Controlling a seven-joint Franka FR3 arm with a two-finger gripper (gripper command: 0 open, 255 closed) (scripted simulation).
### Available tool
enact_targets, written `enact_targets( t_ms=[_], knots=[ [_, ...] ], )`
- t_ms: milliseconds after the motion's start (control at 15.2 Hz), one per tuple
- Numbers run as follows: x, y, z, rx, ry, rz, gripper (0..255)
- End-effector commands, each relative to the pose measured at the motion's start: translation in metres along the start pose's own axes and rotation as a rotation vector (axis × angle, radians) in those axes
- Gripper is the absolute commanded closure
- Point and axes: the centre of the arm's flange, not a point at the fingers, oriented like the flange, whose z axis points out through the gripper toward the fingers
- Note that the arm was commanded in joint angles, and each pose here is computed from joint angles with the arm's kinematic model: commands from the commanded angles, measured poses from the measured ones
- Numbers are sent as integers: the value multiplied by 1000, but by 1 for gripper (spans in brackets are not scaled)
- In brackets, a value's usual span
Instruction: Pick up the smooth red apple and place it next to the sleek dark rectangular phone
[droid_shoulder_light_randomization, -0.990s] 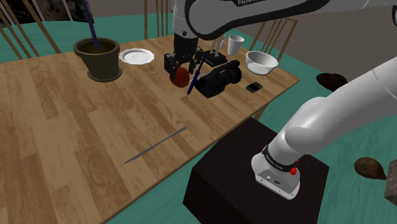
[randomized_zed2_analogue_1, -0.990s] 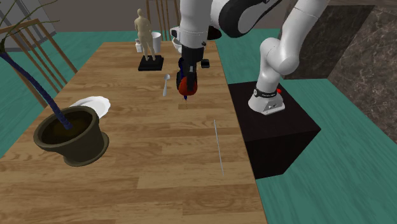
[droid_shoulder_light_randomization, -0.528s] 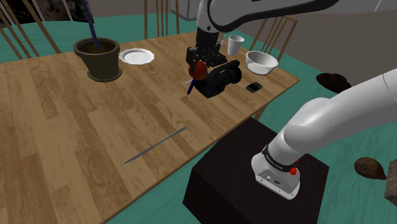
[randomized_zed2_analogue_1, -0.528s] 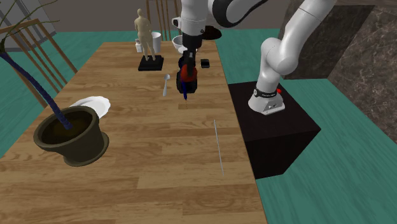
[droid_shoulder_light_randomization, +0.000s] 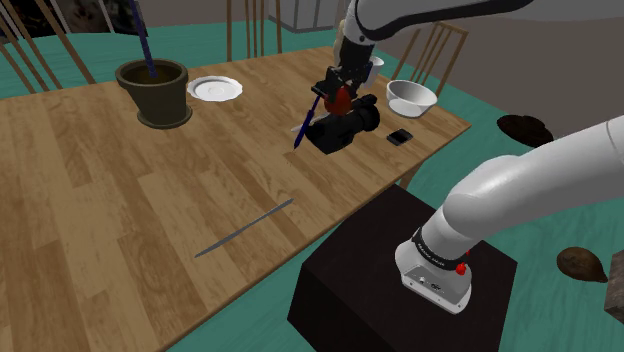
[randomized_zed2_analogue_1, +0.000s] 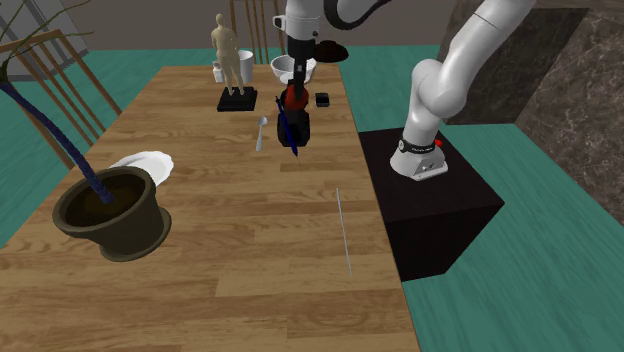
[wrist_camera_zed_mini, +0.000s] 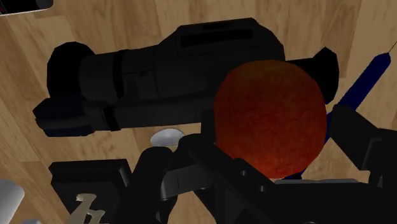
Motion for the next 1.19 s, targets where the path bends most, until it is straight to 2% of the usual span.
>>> enact_targets(
  t_ms=[0,1122],
  knots=[
    [2,27,4,0,0,-1,255],
    [17,250,13,0,0,-1,255]
  ],
)
